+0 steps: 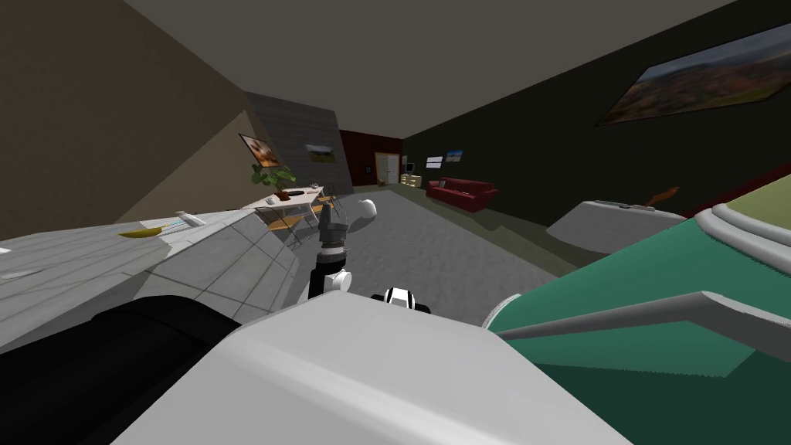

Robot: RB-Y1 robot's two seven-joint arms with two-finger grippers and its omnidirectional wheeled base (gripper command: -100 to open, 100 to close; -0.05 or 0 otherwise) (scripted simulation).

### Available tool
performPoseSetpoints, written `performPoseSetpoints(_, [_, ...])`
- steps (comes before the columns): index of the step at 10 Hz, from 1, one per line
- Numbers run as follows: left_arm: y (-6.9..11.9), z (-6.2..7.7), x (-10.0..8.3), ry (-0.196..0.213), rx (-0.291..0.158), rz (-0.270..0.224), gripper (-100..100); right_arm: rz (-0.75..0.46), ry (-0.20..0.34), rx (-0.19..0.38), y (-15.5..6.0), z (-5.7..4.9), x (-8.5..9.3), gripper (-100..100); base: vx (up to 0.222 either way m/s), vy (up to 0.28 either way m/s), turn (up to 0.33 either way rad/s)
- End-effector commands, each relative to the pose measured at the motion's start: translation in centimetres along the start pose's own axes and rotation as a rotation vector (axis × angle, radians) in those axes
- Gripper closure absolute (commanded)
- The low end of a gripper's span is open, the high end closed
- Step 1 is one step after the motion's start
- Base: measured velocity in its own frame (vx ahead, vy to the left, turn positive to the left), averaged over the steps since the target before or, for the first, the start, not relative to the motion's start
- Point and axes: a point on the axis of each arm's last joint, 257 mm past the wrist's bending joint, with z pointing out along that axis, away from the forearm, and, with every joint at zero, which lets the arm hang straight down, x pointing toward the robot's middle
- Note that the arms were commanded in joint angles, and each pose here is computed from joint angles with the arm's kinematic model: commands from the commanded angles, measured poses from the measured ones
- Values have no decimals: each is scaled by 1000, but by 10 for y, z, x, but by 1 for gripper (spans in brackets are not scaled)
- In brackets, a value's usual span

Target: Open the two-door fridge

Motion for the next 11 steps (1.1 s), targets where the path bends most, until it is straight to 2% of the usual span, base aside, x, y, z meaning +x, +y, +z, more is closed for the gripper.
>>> performPoseSetpoints(1, [0,0,0,0,0,0,0,-18,1,40,-14,5,-3,-100,0,0,0])
performPoseSetpoints(4, [0,0,0,0,0,0,0,-18,1,40,-14,5,-3,-100,-10,3,3])
performPoseSetpoints(7, [0,0,0,0,0,0,0,-85,46,47,-22,-5,9,-100,22,14,35])
performPoseSetpoints(9, [0,0,0,0,0,0,0,-85,46,47,-22,-5,9,-100,16,8,43])
performPoseSetpoints(10, [0,0,0,0,0,0,0,-107,67,48,-24,-9,14,-100,15,14,58])
performPoseSetpoints(11, [0,0,0,0,0,0,0,-107,67,48,-24,-9,14,-100,5,6,31])
